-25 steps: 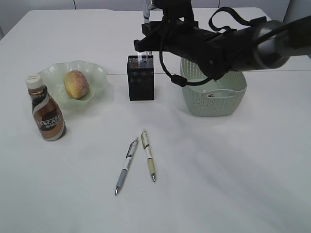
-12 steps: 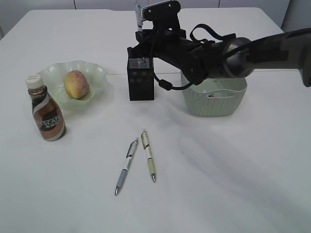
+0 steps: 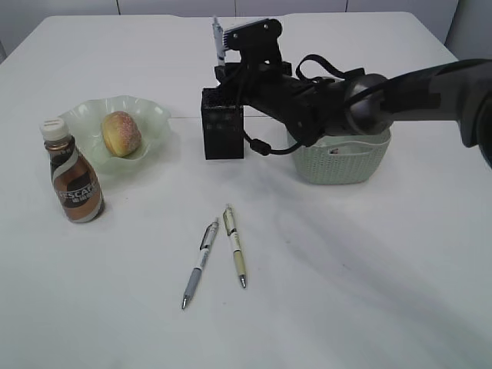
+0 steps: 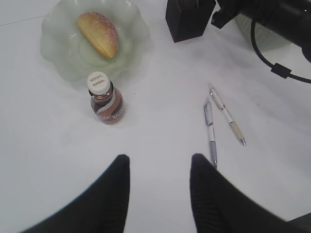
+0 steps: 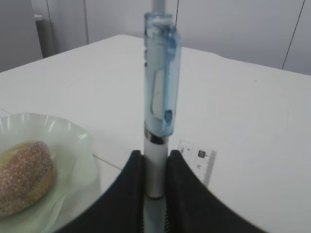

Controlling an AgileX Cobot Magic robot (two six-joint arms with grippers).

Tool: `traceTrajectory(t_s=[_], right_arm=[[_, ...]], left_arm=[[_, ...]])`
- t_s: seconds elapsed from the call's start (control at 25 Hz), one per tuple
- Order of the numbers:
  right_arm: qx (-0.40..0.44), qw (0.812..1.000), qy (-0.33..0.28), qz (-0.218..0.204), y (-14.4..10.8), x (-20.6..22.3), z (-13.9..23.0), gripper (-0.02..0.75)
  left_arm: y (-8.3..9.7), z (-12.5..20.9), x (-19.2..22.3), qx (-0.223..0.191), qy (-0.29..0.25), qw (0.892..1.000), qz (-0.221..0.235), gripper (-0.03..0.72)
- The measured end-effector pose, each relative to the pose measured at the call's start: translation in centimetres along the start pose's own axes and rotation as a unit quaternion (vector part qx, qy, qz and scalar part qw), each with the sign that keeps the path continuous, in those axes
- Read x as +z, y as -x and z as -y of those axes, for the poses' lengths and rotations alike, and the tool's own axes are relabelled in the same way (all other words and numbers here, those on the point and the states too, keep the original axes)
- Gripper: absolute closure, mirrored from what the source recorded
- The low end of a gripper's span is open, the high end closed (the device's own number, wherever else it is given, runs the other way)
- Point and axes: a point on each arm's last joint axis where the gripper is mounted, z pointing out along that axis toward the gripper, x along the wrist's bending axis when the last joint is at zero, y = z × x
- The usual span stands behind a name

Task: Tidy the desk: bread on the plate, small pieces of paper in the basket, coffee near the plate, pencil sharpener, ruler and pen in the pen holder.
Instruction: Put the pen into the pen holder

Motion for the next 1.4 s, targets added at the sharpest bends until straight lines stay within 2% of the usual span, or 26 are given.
traceTrajectory(t_s=[0.32, 0.56, 0.68, 0.88, 1.12, 1.2, 1.4], right_arm=[[0.001, 1.0, -0.005, -0.001, -0.1, 0.3, 1.1, 0.612], [0.001, 1.0, -0.002, -0.001, 0.0, 0.3, 1.0, 0.466], [0.001, 1.0, -0.001, 0.001, 0.2, 0.3, 1.0, 0.424], [0.0, 1.0, -0.012, 0.008, 0.7, 0.7, 0.1, 0.412], [0.012, 0.992, -0.125, 0.022, 1.3, 0.6, -1.4, 0.412], [0.019, 0.988, -0.149, 0.027, 1.6, 0.0, -2.7, 0.412], [0.04, 0.985, -0.162, 0.035, 2.0, -2.5, -7.8, 0.412]], left_arm=[[0.1, 0.0, 0.0, -0.001, -0.001, 1.0, 0.003, 0.388], [0.1, 0.0, 0.0, -0.002, -0.001, 1.0, 0.005, 0.389], [0.1, 0.0, 0.0, -0.002, -0.001, 1.0, 0.005, 0.389], [0.1, 0.0, 0.0, -0.002, -0.001, 1.0, 0.006, 0.389], [0.1, 0.0, 0.0, -0.002, -0.001, 1.0, 0.007, 0.389], [0.1, 0.0, 0.0, -0.002, -0.001, 1.0, 0.006, 0.389], [0.1, 0.0, 0.0, -0.001, -0.001, 1.0, 0.004, 0.389]])
